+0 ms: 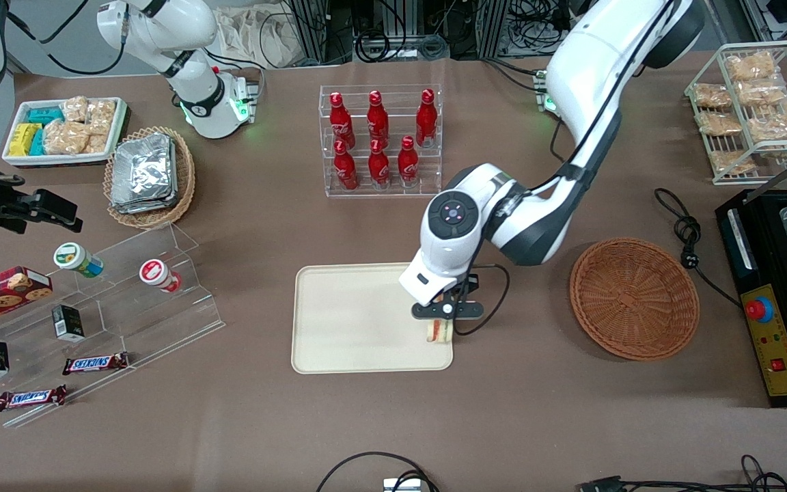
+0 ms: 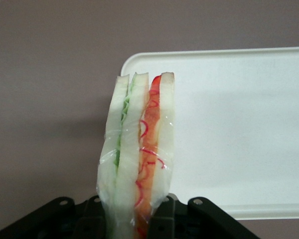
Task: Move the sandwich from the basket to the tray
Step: 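Carry the held sandwich with the left gripper over the cream tray, then lower the sandwich onto the tray and open the left gripper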
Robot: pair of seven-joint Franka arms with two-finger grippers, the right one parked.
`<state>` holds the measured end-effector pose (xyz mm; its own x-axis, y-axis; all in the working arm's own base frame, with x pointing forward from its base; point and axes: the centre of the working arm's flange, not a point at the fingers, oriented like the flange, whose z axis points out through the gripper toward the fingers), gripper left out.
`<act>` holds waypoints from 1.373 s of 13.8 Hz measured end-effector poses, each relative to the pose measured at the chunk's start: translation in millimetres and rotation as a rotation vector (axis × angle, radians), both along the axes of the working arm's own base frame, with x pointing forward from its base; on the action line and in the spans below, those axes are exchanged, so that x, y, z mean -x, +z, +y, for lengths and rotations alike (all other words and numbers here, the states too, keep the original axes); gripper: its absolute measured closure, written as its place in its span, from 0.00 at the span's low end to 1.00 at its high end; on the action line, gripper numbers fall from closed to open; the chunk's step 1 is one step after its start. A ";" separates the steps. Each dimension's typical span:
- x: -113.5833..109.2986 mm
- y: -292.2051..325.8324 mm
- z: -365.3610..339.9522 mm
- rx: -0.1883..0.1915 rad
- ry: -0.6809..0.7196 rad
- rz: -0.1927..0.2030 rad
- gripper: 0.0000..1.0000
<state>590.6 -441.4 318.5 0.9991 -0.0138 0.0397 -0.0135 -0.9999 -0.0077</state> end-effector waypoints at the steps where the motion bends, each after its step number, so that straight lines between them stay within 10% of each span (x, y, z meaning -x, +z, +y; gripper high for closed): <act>1: 1.7 -11.2 -5.0 0.003 -0.002 0.004 0.81; 19: 25.6 -103.6 -41.7 -0.010 -0.028 0.011 0.78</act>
